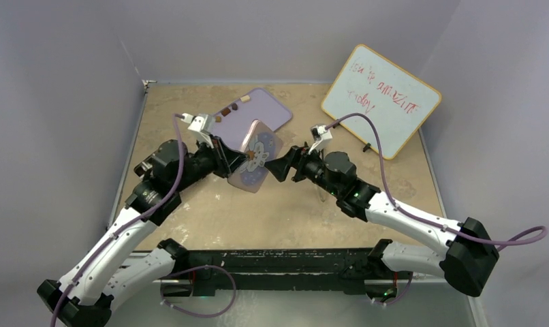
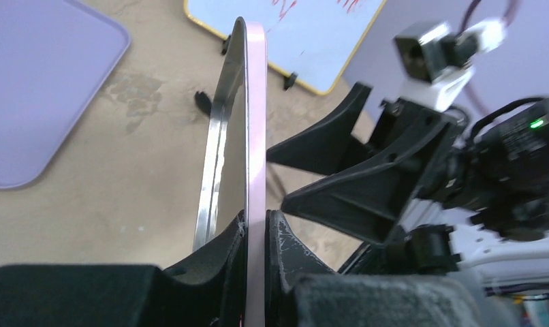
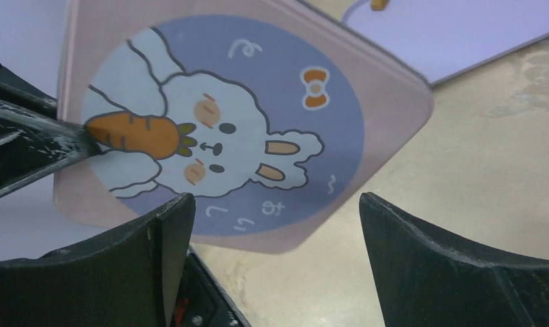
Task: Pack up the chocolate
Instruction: Pick up the box lid from the center of the board.
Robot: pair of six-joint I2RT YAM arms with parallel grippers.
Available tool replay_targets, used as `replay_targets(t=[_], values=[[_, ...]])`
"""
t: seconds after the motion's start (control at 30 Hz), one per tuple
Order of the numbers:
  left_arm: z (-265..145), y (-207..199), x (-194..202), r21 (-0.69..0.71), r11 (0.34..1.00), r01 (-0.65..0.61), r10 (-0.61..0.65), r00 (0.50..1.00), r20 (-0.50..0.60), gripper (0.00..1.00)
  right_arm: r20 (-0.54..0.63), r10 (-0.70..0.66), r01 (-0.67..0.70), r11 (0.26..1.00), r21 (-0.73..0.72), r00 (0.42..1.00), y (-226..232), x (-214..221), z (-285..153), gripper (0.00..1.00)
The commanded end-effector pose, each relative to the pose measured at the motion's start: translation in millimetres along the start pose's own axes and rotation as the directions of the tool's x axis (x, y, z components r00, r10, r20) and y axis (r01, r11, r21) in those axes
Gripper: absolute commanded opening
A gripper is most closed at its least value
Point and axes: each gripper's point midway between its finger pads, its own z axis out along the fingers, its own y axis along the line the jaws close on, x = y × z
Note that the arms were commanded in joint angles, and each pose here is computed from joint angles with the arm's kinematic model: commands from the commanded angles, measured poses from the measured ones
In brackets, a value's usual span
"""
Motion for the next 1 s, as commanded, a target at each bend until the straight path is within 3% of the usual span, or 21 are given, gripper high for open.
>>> replay_targets(t=[0.0, 0.3, 0.43, 0.6, 0.8, 0.97], values=[[-22, -47, -65, 0.168, 0.977, 0.129, -0.164, 0.963, 0.215, 0.00, 0.166, 0.161, -0.128, 0.973, -0.192, 0.973, 43, -48, -8, 0.93], [-54, -70, -90, 0.280, 0.942, 0.186, -0.273, 0.910, 0.311, 0.00, 0.233, 0.343, -0.272, 0.918, -0.288, 0.910, 49, -62, -27, 0.99], [-65, -76, -97, 0.323, 0.927, 0.189, -0.301, 0.890, 0.342, 0.00, 0.248, 0.336, -0.255, 0.917, -0.308, 0.909, 51, -65, -32, 0.99], [-68, -83, -95, 0.357, 0.911, 0.206, -0.324, 0.892, 0.314, 0.00, 0.235, 0.323, -0.197, 0.877, -0.438, 0.917, 71, -73, -47, 0.96], [-77, -82, -90, 0.369, 0.901, 0.227, -0.353, 0.879, 0.320, 0.00, 0.238, 0.330, -0.108, 0.760, -0.641, 0.913, 110, -89, -72, 0.86], [-78, -75, -86, 0.360, 0.897, 0.257, -0.380, 0.864, 0.330, 0.00, 0.196, 0.317, -0.070, 0.666, -0.743, 0.928, 133, -92, -79, 0.63]])
